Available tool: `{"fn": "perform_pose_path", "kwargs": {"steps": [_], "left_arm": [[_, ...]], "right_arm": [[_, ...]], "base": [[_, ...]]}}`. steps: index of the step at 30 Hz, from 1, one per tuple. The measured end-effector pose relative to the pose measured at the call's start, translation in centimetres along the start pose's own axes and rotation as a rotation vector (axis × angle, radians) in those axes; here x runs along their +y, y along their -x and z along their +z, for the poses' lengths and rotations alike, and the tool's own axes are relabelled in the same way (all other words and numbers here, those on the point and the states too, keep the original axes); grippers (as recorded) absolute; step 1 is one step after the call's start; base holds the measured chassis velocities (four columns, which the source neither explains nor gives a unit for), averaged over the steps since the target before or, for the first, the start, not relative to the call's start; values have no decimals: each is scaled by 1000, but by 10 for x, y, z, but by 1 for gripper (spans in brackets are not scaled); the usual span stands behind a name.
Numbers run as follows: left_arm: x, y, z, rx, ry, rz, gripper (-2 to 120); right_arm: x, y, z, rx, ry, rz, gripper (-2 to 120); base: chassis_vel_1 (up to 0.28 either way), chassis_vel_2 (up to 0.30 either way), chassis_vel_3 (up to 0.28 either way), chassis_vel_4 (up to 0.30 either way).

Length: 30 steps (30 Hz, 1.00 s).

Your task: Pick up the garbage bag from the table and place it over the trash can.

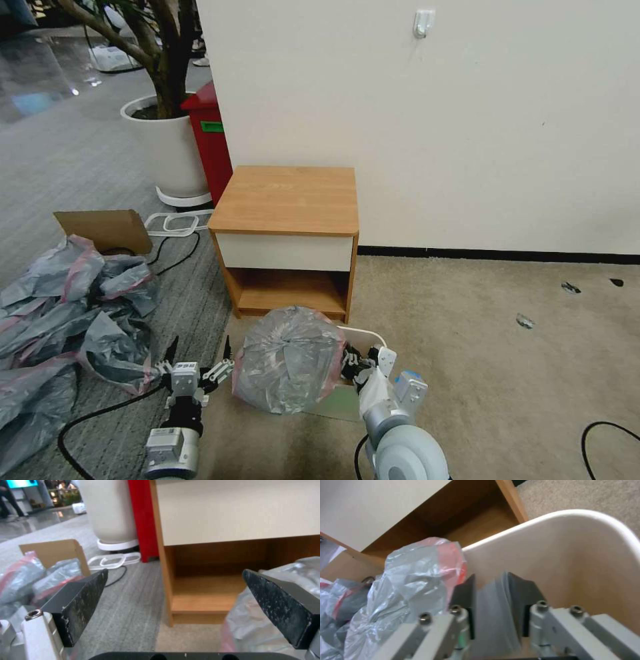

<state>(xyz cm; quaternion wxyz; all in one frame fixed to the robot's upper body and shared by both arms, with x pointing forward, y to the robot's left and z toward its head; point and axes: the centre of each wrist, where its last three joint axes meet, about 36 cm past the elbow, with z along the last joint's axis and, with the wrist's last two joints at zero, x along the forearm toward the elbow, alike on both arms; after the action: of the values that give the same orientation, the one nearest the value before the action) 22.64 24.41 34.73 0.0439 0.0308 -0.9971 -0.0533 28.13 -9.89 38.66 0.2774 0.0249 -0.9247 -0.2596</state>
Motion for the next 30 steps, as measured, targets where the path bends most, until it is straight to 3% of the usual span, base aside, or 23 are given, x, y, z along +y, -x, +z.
{"fn": "perform_pose_path", "kwargs": {"steps": [8,9,10,12,13,14,17,20,22,23,24,25,26,29,30], "left_arm": [[-1,0,-12,16,-20,79,100],[2,-1,-20,36,-57,137,100],[2,-1,-20,36,-57,137,100],[5,-2,-34,74,-148,236,100],[9,-1,-44,103,-212,321,100],[9,-1,-44,103,-212,321,100],[15,7,-50,112,-281,462,100],[16,12,-49,77,-260,484,100],[16,14,-50,62,-236,466,100],[14,15,-51,58,-211,432,100],[7,17,-58,56,-174,340,100],[7,17,-58,56,-174,340,100],[3,19,-63,73,-153,280,100],[-2,25,-81,248,-104,209,100],[-2,25,-81,248,-104,209,100]], "right_arm": [[2,-3,-6,-56,-45,20,56],[1,-3,-8,-116,-92,37,63],[1,-3,-8,-116,-92,37,63],[-1,-3,-8,-207,-173,63,71],[-4,-3,-9,-264,-232,83,78],[-4,-3,-9,-264,-232,83,78],[-9,-6,-10,-339,-305,107,92],[-12,-9,-11,-370,-317,108,99],[-13,-11,-11,-375,-315,110,100],[-13,-12,-10,-378,-312,111,100],[-15,-13,-10,-382,-308,115,100],[-15,-13,-10,-382,-308,115,100],[-15,-14,-10,-386,-304,118,100],[-16,-19,-9,-399,-289,124,100],[-16,-19,-9,-399,-289,124,100]], "base": [[0,0,0,0],[0,0,0,0],[0,0,0,0],[0,0,0,0],[0,0,0,0],[0,0,0,0],[0,0,0,0],[0,0,0,0],[0,0,0,0],[0,0,0,0],[0,0,0,0],[0,0,0,0],[0,0,0,0],[0,0,0,0],[0,0,0,0]]}}
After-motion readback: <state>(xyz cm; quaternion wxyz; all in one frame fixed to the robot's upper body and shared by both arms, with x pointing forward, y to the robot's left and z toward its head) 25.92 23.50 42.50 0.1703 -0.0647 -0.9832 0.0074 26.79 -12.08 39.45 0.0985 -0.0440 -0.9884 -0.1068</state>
